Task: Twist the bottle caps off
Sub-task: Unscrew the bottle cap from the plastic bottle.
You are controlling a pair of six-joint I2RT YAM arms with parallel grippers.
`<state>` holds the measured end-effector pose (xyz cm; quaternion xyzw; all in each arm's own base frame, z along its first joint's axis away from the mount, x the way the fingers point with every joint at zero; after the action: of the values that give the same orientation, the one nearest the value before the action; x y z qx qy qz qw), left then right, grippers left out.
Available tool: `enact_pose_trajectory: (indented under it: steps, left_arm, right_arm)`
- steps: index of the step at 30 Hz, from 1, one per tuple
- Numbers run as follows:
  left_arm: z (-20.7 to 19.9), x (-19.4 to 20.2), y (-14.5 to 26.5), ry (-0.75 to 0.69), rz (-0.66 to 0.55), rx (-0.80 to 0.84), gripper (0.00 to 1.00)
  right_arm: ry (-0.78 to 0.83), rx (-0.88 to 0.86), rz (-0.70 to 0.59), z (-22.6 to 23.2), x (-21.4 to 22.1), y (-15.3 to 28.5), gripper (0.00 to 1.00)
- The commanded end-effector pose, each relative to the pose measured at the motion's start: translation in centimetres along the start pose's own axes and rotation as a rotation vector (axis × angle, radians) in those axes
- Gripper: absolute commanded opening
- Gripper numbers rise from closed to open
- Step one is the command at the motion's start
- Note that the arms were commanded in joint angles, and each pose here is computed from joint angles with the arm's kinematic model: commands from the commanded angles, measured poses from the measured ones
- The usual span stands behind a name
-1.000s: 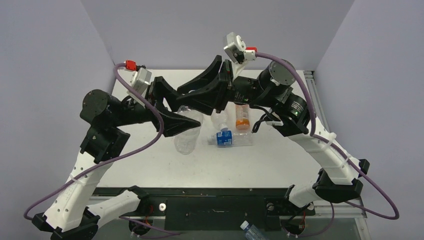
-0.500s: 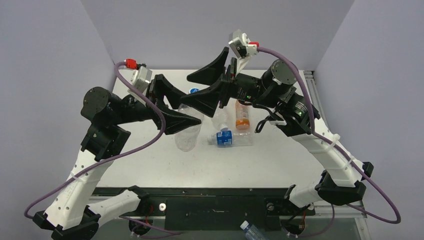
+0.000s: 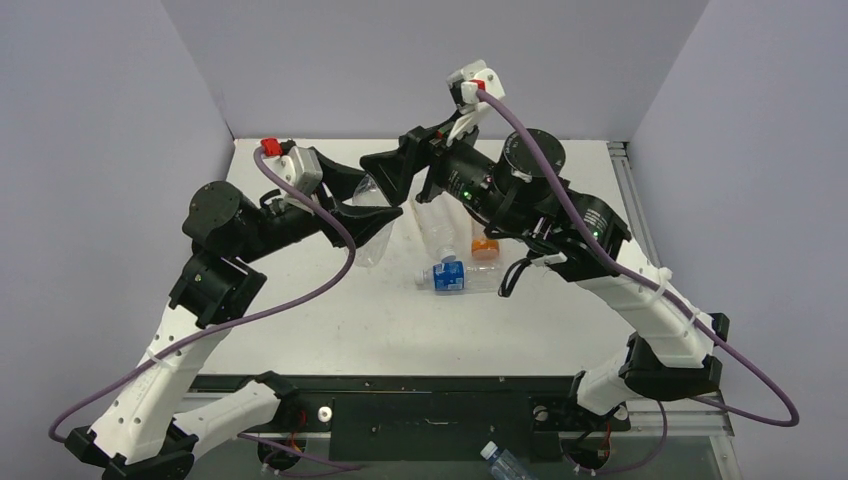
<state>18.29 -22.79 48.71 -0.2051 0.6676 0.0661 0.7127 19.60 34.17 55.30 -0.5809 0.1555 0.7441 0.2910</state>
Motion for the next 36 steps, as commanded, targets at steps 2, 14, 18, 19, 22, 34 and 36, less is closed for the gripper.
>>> enact_pose_trajectory:
  steps: [2,14,18,19,22,34,36]
  left_arm:
    - [0.8,-0.7,0.4,-0.058,-0.023,-0.061,0.0]
    - [1.0,-0.4,0.1,-0.015,-0.023,-0.07,0.0]
    - [0.9,-0.2,0.2,-0.01,-0.019,-0.068,0.0]
    - [0.9,-0.1,0.2,-0.008,-0.018,-0.07,0.0]
    - [0.9,-0.2,0.2,-0.003,-0.023,-0.071,0.0]
    - [-0.8,-0.3,0.1,0.078,-0.028,0.02,0.0]
    - [-2.2,-1.1,0.1,0.123,-0.037,0.092,0.0]
  right_arm:
    - [-0.001,0.04,-0.004,0.0,0.1,-0.9,0.63]
    - [-0.007,0.005,-0.008,1.2,0.4,-1.9,0.41]
    - [-0.003,0.008,-0.015,1.1,0.3,-1.8,0.36]
    - [-0.003,0.006,-0.017,1.2,0.3,-1.8,0.33]
    - [-0.002,0.004,-0.01,1.2,0.5,-1.9,0.25]
    - [0.051,-0.194,-0.019,3.2,-0.9,-0.6,0.0]
    - [0.043,-0.368,-0.035,4.7,-1.3,0.5,0.0]
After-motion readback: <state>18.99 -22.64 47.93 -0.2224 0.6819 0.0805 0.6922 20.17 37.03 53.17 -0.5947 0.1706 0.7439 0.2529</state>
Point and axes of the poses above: each gripper's point midway between its finger pads, its own y axis back along the fingers, its own z axis along the line the jaws close on, x = y × z, the point moved 2 cm from there along y, back along the fingers, and after that the axes turned 1 degree about -y, right-handed, at the moved point
